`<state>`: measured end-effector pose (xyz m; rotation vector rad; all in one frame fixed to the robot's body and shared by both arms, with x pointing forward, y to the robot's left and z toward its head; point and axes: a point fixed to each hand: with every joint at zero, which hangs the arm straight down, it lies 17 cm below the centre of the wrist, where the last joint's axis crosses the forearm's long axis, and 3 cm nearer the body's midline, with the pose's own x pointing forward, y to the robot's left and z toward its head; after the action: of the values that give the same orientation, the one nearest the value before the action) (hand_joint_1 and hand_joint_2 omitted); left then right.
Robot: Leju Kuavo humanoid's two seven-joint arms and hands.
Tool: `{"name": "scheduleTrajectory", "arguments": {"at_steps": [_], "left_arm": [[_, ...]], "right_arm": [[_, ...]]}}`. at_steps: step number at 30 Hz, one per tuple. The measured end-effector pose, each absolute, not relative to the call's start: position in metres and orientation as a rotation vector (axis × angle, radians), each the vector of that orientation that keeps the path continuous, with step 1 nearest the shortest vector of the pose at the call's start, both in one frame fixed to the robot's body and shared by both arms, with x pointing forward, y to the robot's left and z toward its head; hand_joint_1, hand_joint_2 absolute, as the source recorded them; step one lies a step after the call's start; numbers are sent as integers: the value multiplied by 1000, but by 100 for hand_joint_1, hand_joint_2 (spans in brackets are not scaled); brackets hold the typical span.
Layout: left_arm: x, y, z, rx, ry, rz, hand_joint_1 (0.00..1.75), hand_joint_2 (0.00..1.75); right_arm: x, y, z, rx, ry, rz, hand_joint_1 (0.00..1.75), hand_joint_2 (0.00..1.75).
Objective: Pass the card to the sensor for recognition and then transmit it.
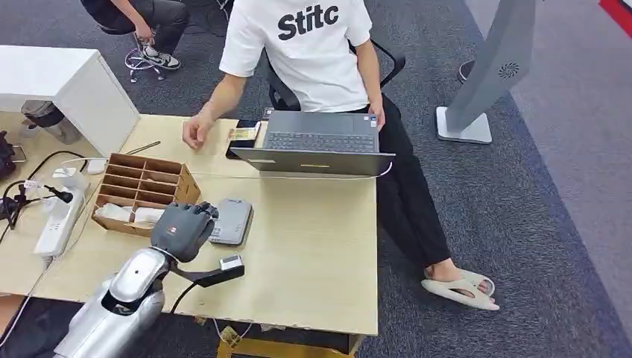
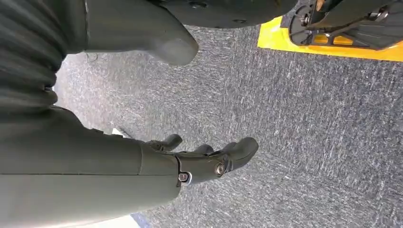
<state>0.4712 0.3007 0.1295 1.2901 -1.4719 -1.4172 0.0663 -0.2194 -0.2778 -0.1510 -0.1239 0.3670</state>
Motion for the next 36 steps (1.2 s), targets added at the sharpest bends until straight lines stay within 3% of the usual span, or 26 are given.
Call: {"name": "scheduleTrajectory", "arguments": {"at_steps": [16,36], "left_arm": [[495,316,128,1348,-1419,-1403,175,175],[511,286,92,1241,-1418,-1345,175,175]], "right_arm": [[63,-221,-279,-133,-118,438,0,175],[63,-223,-279,-143,-117,487,0,175]]}}
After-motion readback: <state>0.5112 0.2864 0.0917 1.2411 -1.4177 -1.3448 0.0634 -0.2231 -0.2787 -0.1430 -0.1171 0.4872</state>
